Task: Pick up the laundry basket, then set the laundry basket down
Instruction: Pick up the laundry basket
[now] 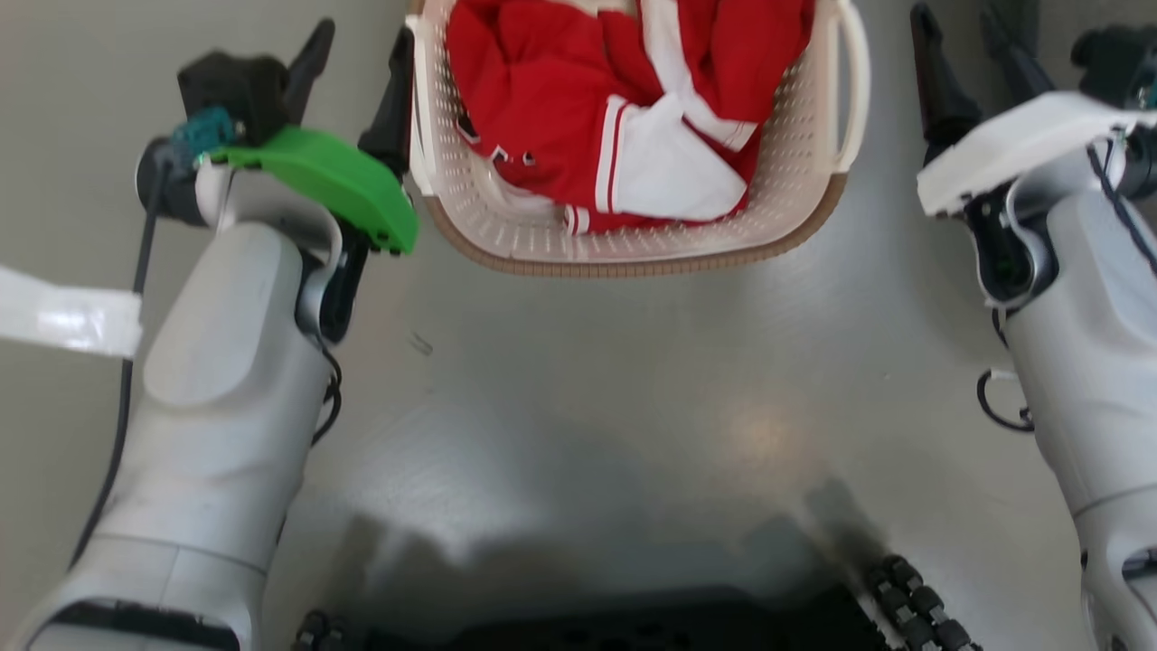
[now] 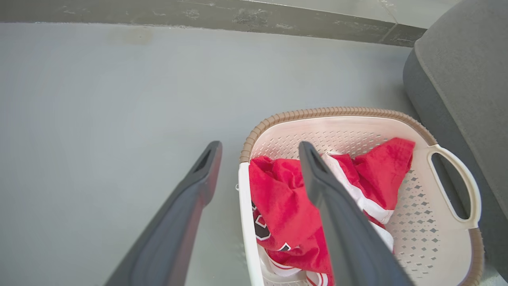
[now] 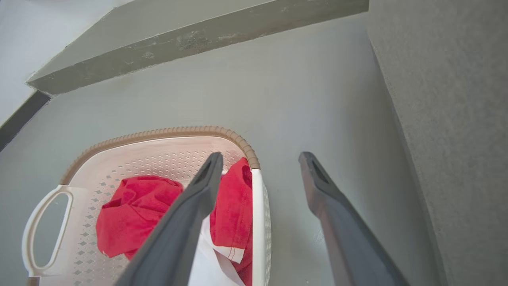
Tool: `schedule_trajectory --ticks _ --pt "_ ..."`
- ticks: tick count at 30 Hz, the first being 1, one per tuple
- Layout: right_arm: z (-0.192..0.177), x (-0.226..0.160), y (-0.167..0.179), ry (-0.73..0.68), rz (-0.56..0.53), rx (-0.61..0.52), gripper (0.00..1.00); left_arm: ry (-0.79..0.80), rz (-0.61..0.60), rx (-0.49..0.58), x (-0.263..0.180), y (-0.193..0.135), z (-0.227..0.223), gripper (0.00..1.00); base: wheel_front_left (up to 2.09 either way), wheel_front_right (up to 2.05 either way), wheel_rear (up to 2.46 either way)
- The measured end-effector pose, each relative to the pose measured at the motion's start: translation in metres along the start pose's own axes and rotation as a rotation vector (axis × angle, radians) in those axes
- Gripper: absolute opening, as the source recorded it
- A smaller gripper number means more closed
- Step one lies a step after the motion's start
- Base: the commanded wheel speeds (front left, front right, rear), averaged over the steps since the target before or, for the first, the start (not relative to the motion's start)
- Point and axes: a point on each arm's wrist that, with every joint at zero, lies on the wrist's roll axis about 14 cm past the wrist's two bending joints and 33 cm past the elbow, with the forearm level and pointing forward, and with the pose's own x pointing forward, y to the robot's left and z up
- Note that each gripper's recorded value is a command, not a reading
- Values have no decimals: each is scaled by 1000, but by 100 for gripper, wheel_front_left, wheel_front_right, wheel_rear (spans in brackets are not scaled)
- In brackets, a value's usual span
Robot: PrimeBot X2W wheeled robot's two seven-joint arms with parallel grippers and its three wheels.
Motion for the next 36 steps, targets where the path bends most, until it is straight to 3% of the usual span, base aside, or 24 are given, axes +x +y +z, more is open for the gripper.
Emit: schedule_trajectory --ticks 14,31,34,35,36 --pt "-85 32 3 229 11 24 100 190 21 -24 22 27 -73 100 0 0 0" --pt "-118 45 -1 315 4 14 100 331 -1 -79 33 25 -118 100 0 0 0" --pt "-116 47 1 308 7 12 88 338 -4 -76 35 25 -119 98 0 0 0" --pt "-115 49 2 301 10 10 82 339 -5 -75 35 25 -119 88 0 0 0" --pt "-114 50 2 298 12 8 54 340 -4 -76 36 25 -119 68 0 0 0"
